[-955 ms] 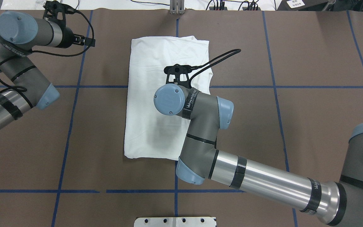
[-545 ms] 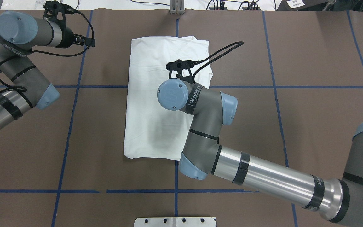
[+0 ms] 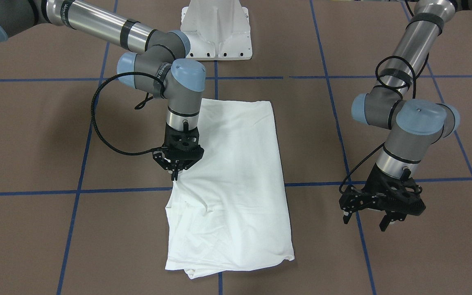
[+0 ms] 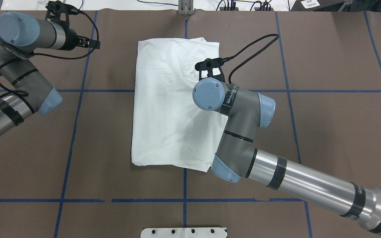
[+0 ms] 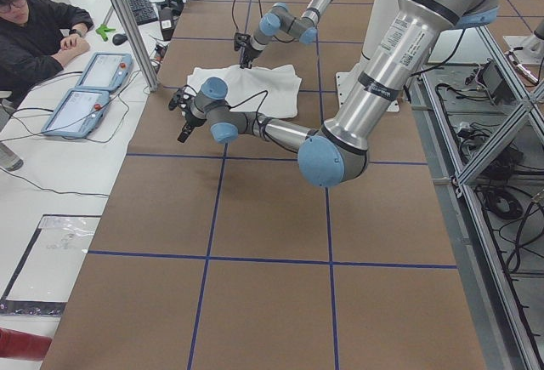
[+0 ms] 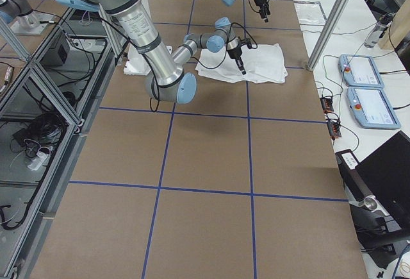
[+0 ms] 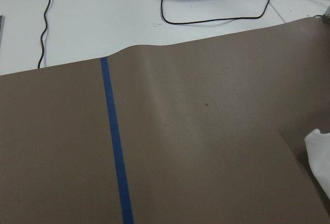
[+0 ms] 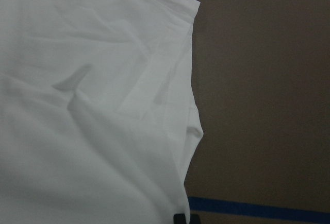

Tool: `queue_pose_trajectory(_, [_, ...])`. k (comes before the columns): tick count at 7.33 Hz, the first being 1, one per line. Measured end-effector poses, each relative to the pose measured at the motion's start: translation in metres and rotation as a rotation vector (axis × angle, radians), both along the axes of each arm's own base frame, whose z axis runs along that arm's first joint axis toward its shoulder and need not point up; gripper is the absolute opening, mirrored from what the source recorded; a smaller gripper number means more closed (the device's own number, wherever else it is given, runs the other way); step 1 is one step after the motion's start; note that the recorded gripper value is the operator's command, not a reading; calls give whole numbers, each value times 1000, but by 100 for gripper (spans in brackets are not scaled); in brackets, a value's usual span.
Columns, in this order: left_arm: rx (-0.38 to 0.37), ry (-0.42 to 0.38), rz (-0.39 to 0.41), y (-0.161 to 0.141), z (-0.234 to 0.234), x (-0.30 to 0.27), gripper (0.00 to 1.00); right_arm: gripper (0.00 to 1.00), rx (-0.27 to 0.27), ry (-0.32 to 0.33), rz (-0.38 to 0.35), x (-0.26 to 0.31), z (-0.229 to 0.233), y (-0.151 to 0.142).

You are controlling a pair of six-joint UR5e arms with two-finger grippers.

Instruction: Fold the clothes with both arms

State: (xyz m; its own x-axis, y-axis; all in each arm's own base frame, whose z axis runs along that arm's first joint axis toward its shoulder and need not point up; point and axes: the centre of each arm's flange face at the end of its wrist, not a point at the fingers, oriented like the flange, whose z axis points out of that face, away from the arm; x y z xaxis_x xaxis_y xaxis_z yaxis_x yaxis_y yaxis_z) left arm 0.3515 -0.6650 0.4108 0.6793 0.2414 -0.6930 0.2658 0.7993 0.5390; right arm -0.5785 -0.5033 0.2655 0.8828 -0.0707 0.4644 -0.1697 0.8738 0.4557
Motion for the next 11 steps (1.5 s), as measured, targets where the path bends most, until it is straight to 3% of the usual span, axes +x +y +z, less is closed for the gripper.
queue_pose_trajectory(3, [2, 2, 0, 1, -2, -1, 100, 100, 16, -41, 6, 11, -14, 6])
queue_pose_trajectory(5, [3, 3, 0, 1, -3, 0, 100, 100, 7, -118, 33, 16, -31, 8])
queue_pose_trajectory(9, [8, 8, 3, 3, -6, 0, 100, 100, -1, -196, 95, -9, -60, -39])
queue_pose_trajectory(11, [-32, 101, 46, 18, -31, -1, 100, 100, -26, -296, 87, -3, -69, -34])
